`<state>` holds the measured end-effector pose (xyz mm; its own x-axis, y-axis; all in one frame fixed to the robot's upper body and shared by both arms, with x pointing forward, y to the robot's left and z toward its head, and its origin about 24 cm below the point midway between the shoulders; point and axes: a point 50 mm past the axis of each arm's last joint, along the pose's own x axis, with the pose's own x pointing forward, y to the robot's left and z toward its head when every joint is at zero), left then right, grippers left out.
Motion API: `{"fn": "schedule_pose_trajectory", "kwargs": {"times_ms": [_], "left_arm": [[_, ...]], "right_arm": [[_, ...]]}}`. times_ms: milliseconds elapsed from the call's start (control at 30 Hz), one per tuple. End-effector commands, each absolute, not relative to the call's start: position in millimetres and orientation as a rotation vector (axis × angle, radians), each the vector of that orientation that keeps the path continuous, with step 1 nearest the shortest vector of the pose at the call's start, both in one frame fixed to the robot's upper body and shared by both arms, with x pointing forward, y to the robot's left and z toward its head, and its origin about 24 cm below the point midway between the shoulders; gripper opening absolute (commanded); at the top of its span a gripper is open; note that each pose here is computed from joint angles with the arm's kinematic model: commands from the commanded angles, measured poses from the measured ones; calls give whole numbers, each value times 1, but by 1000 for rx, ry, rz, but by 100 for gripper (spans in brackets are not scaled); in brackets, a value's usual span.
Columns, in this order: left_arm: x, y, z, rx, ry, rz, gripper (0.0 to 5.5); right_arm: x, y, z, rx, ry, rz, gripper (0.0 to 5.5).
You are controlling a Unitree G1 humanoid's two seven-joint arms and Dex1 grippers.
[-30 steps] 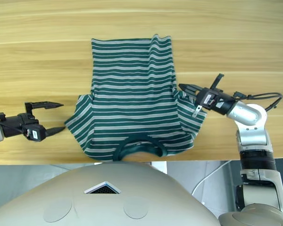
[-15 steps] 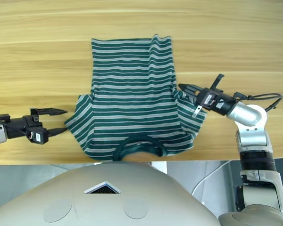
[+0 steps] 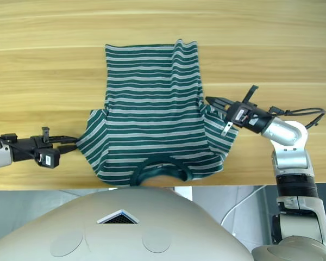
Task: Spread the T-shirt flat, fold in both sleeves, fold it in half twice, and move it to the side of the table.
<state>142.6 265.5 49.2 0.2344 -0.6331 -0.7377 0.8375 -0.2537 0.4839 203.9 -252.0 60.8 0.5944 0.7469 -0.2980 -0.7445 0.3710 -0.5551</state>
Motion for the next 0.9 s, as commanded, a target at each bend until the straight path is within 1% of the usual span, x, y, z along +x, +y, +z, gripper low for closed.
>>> {"fn": "schedule_pose_trajectory", "kwargs": {"times_ms": [33,67,133,800,900], "left_arm": [[143,263,48,1168,232,-1422,40],[143,263,48,1167,230,-1421,16],[143,261,48,1162,219,-1423,2],[149,251,85,1188,18,-1381,2],[153,241,91,1201,-51,-1390,2]], "right_arm": [[204,-253,62,-718,-4,958,0],[204,-253,62,-718,-4,958,0],[204,-253,62,-718,-5,957,0],[201,-253,59,-703,-3,963,0],[200,-252,58,-699,-4,961,0]]}}
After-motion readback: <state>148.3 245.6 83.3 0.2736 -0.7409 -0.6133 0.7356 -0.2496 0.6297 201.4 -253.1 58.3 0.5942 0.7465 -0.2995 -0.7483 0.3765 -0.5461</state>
